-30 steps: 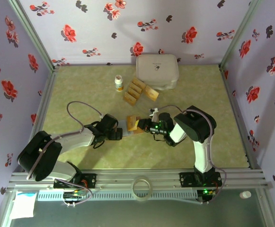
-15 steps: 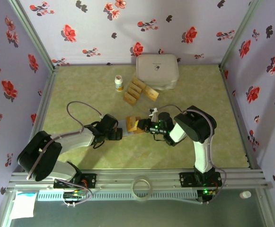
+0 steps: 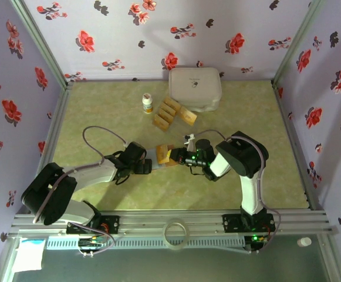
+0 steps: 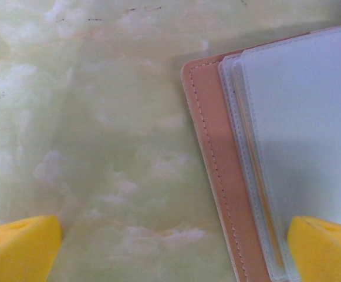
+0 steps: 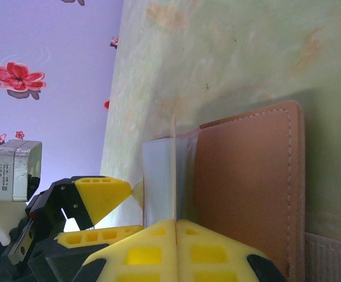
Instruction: Put the credit cards into the card holder
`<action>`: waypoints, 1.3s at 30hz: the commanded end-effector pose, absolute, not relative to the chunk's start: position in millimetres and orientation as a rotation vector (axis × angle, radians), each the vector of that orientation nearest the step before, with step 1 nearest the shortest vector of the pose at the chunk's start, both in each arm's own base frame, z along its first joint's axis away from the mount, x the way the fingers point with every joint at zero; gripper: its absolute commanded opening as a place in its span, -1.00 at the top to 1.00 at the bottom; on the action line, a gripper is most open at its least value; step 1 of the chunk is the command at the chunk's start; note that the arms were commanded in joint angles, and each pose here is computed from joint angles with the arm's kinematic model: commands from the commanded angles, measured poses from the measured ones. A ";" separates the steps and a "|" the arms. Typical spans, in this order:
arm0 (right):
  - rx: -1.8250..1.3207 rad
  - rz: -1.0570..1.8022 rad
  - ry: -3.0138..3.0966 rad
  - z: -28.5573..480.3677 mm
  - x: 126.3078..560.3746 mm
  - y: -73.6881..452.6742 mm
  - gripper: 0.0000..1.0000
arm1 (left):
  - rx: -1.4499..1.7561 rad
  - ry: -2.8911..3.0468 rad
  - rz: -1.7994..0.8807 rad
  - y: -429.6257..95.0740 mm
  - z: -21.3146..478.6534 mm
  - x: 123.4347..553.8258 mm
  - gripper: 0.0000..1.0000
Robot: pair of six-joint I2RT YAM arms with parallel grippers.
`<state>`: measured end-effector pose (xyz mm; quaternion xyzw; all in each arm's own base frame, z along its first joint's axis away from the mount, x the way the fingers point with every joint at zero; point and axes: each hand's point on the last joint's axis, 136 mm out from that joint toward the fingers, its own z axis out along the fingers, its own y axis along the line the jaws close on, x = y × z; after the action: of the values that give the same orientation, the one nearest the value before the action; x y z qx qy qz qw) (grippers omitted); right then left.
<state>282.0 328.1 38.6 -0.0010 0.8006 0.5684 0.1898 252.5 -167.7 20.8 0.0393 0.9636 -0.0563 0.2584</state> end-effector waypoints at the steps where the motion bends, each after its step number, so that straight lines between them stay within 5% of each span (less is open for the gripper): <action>1: -0.001 1.536 2.465 -8.1 251.7 329.4 1.00 | 0.088 2.689 -0.089 -152.6 1.4 235.4 -0.99; 35: 0.044 1.466 2.561 -27.5 241.6 314.6 1.00 | 0.089 2.687 -0.089 -152.3 1.9 235.4 -0.99; 39: 0.026 1.451 2.581 -28.0 243.1 316.8 0.67 | 0.092 2.687 -0.086 -152.4 1.4 235.5 -1.00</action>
<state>267.3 335.8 35.5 -0.0161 0.8070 0.5667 0.1653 252.3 -167.6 20.6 0.0393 0.9636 -0.0564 0.2585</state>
